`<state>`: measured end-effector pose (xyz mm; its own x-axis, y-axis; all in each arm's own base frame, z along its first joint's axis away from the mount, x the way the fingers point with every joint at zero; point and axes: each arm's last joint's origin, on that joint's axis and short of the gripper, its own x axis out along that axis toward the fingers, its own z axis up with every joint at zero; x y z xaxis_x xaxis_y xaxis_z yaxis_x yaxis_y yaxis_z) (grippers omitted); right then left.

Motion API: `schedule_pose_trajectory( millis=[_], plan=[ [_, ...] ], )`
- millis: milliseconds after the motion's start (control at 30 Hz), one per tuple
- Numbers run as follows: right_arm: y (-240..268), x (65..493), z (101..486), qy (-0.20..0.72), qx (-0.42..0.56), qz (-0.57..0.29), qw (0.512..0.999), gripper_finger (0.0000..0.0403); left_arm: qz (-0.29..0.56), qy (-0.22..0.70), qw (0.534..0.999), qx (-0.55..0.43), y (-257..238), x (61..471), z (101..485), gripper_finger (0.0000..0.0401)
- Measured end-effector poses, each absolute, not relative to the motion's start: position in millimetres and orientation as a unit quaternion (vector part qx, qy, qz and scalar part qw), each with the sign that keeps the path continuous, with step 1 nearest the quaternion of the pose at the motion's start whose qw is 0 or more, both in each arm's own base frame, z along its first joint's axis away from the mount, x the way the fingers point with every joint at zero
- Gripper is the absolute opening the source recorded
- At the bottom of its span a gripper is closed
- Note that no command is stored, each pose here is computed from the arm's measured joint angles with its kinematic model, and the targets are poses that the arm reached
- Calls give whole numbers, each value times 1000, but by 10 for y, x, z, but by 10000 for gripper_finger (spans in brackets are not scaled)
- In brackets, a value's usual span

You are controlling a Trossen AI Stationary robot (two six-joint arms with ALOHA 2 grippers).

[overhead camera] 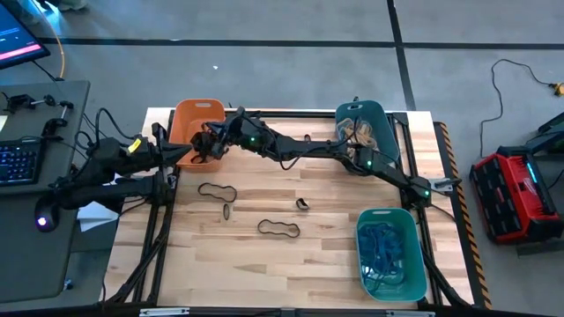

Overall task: Sort rubber bands into baskets
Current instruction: Put the black rubber band into the orange bin

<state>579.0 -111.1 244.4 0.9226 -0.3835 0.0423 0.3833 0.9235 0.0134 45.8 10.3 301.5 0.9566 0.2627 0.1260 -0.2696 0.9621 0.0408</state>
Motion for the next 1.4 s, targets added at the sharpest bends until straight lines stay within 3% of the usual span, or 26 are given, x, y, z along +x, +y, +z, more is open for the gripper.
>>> schedule_pose_trajectory(
  millis=[300, 800, 1067, 1400],
  plan=[
    [-1137, 5864, 2155, -30, 28, -172, 984, 0, 135, -60, 989, 29, 103, 458, 3015, 0],
    [-1166, 5865, 2387, -119, 19, -159, 980, 0, 135, -57, 989, 32, 103, 458, 3010, 0],
    [-1198, 5933, 2022, -79, 36, -160, 983, 0, 135, -55, 989, 33, 103, 459, 3007, 0],
    [-1179, 5951, 1826, 13, 60, -133, 989, 0, 135, -54, 989, 33, 103, 459, 3005, 0]
  ],
)
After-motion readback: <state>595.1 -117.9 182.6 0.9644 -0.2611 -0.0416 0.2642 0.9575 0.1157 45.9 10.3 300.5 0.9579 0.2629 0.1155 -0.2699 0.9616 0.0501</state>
